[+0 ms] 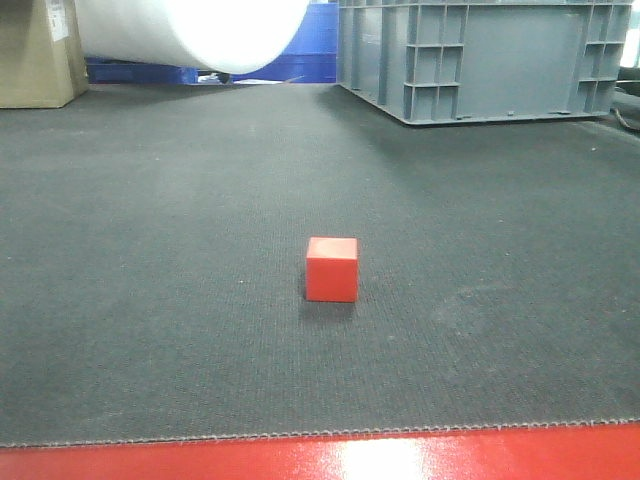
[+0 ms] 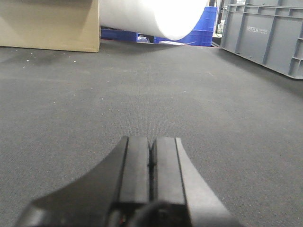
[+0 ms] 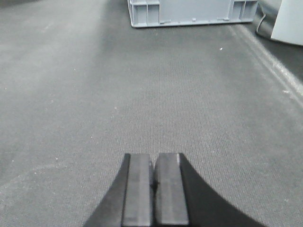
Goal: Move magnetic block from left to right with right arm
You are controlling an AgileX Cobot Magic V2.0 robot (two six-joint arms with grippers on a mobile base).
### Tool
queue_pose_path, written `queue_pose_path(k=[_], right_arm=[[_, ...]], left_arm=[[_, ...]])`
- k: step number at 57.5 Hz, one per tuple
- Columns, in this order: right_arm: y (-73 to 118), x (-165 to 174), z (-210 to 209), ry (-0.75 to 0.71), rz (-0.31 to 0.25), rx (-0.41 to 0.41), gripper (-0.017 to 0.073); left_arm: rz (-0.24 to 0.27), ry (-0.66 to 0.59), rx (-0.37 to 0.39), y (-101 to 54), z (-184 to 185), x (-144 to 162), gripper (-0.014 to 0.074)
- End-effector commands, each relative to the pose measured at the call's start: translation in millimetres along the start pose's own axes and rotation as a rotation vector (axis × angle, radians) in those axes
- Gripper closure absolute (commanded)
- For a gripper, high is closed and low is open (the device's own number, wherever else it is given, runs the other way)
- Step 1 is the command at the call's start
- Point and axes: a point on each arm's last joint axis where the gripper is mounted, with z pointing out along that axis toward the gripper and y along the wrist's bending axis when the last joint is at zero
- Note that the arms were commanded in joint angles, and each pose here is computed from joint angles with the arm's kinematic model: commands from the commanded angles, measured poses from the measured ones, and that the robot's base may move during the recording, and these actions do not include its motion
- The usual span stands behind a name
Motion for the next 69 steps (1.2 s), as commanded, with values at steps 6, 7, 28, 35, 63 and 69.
queue_pose_path(k=[6, 7, 28, 35, 63, 69], right_arm=[[0.0, -15.5, -1.3, -0.103, -0.006, 0.006, 0.0503], [-0.1, -14.8, -1.2, -0.102, -0.006, 0.006, 0.0503], [-1.1, -1.4, -23.1, -0.257, -0.010, -0.003, 0.0503], [-1.8, 9.2, -29.9, -0.312, -0.010, -0.007, 0.0503], [-3.6, 24.4, -30.0, -0.361, -0.010, -0.006, 0.0503], [-3.6, 24.5, -29.9, -0.360, -0.010, -0.006, 0.0503]], left_arm=[[-0.010, -0.082, 0.000, 0.2, -0.6, -5.2, 0.0720], [-0.010, -0.082, 0.000, 0.2, -0.6, -5.2, 0.0720], [-0.010, -0.082, 0.000, 0.2, -0.6, -5.2, 0.0720], [-0.010, -0.082, 0.000, 0.2, -0.6, -5.2, 0.0720], [-0.010, -0.082, 0.000, 0.2, -0.6, -5.2, 0.0720], [-0.010, -0.082, 0.000, 0.2, -0.6, -5.2, 0.0720]])
